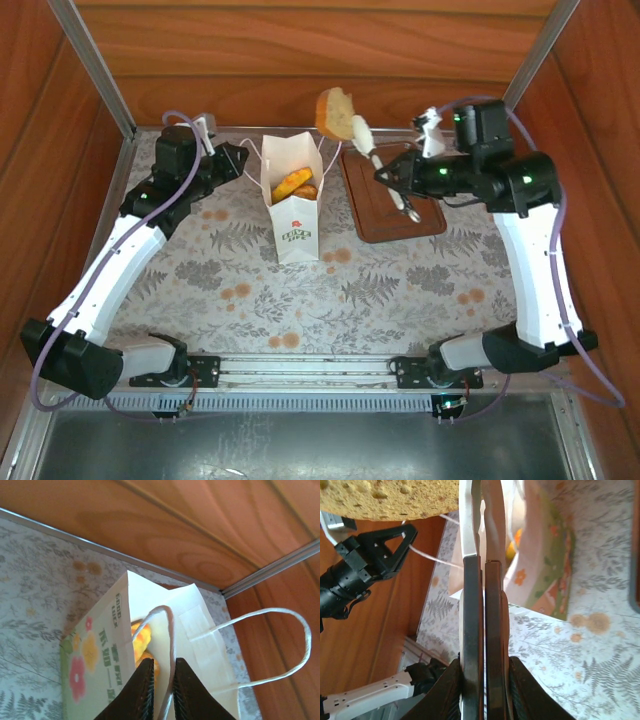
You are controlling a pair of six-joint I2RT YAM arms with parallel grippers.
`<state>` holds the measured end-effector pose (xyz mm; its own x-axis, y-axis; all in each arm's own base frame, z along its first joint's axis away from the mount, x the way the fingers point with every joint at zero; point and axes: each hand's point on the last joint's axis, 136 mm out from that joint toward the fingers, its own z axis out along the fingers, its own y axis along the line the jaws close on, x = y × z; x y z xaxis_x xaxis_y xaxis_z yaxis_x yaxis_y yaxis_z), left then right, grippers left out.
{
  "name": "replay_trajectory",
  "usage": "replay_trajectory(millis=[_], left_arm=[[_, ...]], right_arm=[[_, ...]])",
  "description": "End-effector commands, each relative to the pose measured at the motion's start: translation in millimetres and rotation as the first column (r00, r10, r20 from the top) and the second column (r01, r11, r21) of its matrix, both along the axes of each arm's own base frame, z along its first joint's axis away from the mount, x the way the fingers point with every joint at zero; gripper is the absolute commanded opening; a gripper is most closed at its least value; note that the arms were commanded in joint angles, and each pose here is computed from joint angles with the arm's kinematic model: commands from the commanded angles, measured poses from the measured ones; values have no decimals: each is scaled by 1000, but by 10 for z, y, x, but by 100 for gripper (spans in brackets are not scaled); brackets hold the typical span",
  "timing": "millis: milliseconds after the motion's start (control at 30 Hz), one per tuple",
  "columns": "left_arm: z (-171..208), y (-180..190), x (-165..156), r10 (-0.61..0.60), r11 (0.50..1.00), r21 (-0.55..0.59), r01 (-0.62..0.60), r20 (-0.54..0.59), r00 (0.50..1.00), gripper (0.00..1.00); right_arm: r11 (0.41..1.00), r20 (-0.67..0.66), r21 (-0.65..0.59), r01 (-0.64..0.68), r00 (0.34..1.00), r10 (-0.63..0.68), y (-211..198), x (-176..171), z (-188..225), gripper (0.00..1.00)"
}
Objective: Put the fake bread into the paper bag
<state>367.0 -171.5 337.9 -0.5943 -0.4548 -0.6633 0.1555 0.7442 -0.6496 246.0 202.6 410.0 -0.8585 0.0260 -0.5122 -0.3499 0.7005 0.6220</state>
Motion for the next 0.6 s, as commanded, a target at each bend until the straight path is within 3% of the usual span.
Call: replay_trajectory(millis=[0, 233, 567], left_arm=[[138, 54, -31, -5, 1000, -4, 5, 29, 1000, 10], [86, 99, -41, 1, 1000, 2, -1, 23, 1000, 3], [19, 137, -20, 10, 1000, 14, -10, 11, 1000, 3]], right_arm=[[997, 6, 41, -60, 998, 60, 352, 77, 20, 16], [992, -52, -35, -119, 992, 117, 783, 213, -341, 16], [959, -170, -264, -98, 984, 54, 670, 352, -976, 18]])
